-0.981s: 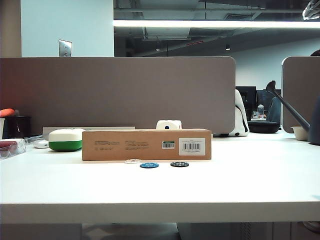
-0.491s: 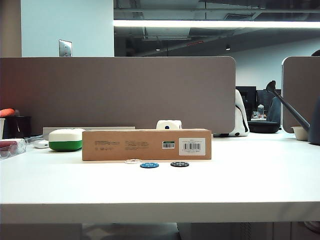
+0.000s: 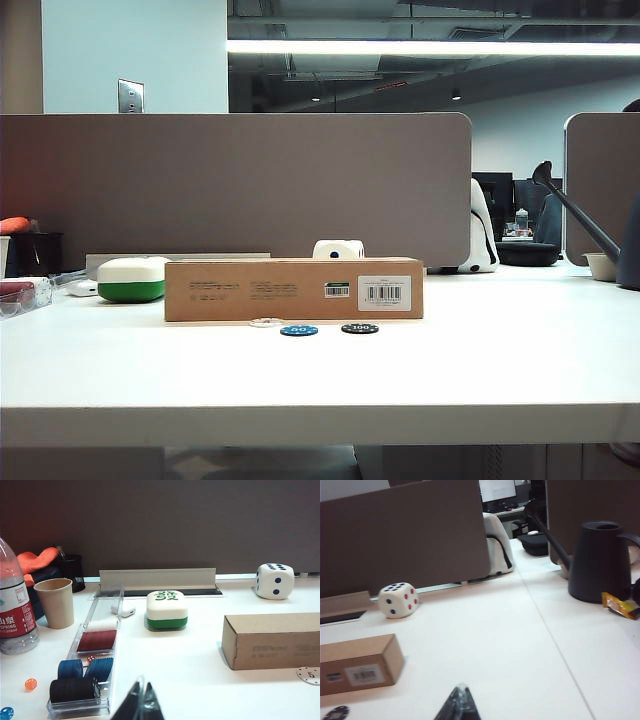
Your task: Push the chip with the lowest value in the row forward next to the rectangular box.
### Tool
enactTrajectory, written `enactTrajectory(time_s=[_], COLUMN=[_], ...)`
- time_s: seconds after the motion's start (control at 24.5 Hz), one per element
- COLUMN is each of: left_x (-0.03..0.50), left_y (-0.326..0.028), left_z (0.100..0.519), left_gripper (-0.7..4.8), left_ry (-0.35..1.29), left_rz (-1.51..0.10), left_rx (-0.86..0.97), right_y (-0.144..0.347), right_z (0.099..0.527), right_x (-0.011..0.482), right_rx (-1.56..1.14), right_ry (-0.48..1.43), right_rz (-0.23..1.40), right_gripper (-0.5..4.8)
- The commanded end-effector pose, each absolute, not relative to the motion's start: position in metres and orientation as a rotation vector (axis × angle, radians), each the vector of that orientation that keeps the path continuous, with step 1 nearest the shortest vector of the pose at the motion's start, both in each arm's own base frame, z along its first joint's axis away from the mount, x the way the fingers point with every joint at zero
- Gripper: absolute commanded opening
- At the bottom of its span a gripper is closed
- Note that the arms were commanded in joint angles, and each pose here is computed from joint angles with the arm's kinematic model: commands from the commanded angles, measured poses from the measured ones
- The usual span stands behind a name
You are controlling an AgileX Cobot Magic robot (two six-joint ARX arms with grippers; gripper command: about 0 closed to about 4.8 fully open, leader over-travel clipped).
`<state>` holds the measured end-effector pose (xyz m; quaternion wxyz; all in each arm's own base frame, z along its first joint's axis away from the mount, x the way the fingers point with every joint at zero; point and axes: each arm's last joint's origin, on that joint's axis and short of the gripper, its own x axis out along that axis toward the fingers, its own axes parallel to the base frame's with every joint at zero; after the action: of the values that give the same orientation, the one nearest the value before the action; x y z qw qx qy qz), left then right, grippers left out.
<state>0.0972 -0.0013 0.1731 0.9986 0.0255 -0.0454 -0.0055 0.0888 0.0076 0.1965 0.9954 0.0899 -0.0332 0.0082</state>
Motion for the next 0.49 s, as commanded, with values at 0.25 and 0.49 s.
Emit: enactTrajectory(time_s=[0.25, 0.49], left_x=[0.097, 0.097], left_y=[-0.001, -0.001], left_z=[0.175, 0.175], left_gripper=[-0.05, -0.05], left_ry=[-0.103, -0.103], left_rz=[-0.012, -0.012], left_rx=[0.051, 0.051], right_y=[0.008, 0.009], right_z=[0.178, 0.177], right_x=[0.096, 0.096], right_rx=[0.111, 0.102], right_ry=[-0.14, -0.131], right_rz=[0.043, 0.064], right_gripper=[-0.09, -0.09])
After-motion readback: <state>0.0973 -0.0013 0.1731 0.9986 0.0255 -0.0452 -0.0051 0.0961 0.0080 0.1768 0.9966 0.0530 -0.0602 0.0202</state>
